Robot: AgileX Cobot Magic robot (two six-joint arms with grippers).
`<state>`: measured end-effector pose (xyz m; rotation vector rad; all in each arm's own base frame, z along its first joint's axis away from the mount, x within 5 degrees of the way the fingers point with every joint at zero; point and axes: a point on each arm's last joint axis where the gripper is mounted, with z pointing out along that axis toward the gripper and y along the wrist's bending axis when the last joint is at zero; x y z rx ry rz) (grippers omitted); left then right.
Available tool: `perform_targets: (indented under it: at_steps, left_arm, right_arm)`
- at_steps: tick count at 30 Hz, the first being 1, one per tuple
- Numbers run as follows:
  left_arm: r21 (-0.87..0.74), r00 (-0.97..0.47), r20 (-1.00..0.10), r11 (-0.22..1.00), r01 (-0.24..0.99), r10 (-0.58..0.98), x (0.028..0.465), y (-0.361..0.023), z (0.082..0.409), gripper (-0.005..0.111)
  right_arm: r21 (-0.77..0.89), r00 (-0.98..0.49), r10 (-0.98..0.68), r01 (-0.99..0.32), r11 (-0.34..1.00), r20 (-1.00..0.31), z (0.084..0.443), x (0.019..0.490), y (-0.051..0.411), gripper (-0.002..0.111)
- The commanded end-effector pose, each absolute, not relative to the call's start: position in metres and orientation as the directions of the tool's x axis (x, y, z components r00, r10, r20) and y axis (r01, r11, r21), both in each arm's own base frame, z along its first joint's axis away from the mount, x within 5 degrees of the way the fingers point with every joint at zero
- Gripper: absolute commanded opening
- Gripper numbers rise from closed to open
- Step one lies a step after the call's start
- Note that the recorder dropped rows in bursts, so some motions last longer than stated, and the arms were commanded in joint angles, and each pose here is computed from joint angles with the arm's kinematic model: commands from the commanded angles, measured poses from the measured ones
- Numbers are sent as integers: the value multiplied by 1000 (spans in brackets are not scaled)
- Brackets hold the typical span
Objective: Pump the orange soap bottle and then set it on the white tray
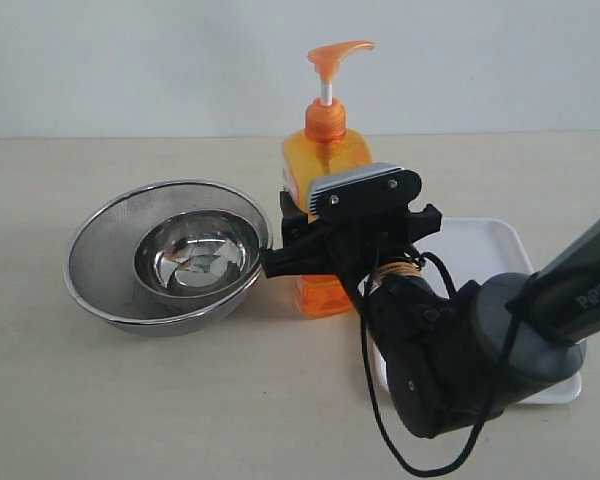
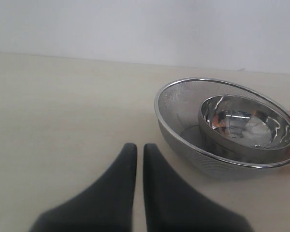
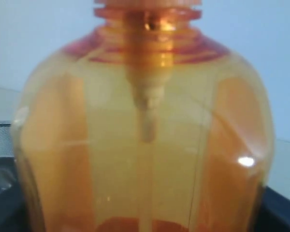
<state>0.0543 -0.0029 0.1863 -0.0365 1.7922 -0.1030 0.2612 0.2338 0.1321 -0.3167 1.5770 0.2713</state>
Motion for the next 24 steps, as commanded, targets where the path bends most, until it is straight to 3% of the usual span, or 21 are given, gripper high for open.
perform_targets:
  at_steps: [1, 11, 24]
  left_arm:
    - [-97, -222, -971, 995, 29, -89, 54, -3, 185, 5]
    - [-97, -222, -971, 995, 29, -89, 54, -3, 185, 5]
    - [-97, -222, -971, 995, 29, -89, 54, -3, 185, 5]
  right_arm:
    - [-182, 71, -168, -395, 900, -983, 143, 261, 237, 1]
    - [-242, 101, -220, -470, 849, -970, 152, 258, 245, 1]
    - [-381, 157, -348, -459, 803, -924, 152, 259, 246, 1]
